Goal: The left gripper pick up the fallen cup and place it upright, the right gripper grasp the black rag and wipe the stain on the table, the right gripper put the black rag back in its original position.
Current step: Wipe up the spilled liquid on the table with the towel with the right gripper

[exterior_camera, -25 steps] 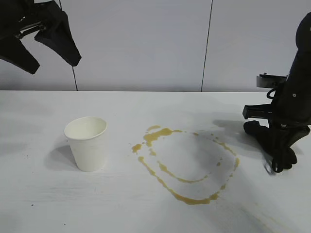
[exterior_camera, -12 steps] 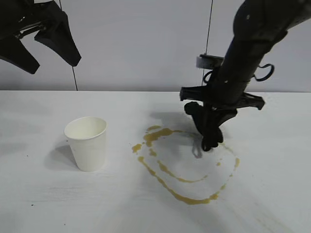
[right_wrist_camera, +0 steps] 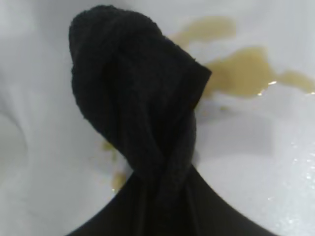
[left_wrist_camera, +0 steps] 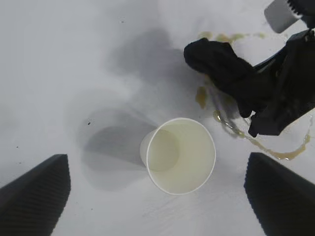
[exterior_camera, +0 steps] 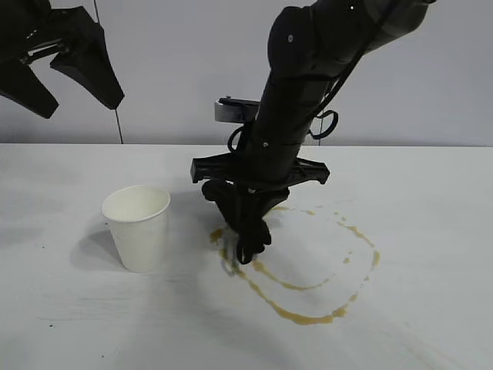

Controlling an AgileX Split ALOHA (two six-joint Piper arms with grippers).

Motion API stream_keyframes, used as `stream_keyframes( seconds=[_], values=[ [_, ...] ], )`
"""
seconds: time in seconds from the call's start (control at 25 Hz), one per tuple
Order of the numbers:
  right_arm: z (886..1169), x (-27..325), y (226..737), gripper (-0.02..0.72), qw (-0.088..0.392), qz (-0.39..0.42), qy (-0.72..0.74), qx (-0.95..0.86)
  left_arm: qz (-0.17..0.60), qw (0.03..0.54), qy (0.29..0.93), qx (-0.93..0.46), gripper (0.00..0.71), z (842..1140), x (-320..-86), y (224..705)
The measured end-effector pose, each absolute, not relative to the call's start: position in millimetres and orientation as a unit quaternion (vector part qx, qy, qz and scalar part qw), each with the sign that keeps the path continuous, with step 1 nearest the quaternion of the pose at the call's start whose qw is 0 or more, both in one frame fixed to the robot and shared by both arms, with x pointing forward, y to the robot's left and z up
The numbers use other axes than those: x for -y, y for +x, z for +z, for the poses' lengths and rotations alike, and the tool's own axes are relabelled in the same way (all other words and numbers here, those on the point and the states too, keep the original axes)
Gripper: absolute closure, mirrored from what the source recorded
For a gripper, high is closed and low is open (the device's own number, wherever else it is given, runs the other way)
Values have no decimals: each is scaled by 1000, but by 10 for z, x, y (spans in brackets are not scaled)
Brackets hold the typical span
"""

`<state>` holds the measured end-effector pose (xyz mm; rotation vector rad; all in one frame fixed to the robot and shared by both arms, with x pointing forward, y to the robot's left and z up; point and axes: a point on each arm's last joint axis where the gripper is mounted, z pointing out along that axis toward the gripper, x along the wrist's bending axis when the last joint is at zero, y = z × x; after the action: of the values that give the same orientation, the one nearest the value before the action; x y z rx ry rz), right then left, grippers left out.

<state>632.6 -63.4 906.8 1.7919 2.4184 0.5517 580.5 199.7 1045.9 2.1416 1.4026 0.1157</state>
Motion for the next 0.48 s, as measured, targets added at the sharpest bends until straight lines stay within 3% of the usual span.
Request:
stream_keyframes(
  seconds=[0.12, 0.48],
  values=[
    [8903, 721, 6423, 618, 47, 175, 607, -774, 43, 285, 801, -524, 17, 10459, -1997, 5805],
    [8893, 1399, 6811, 618, 73, 193, 678, -706, 48, 280, 804, -522, 17, 10454, -2006, 5806]
  ],
)
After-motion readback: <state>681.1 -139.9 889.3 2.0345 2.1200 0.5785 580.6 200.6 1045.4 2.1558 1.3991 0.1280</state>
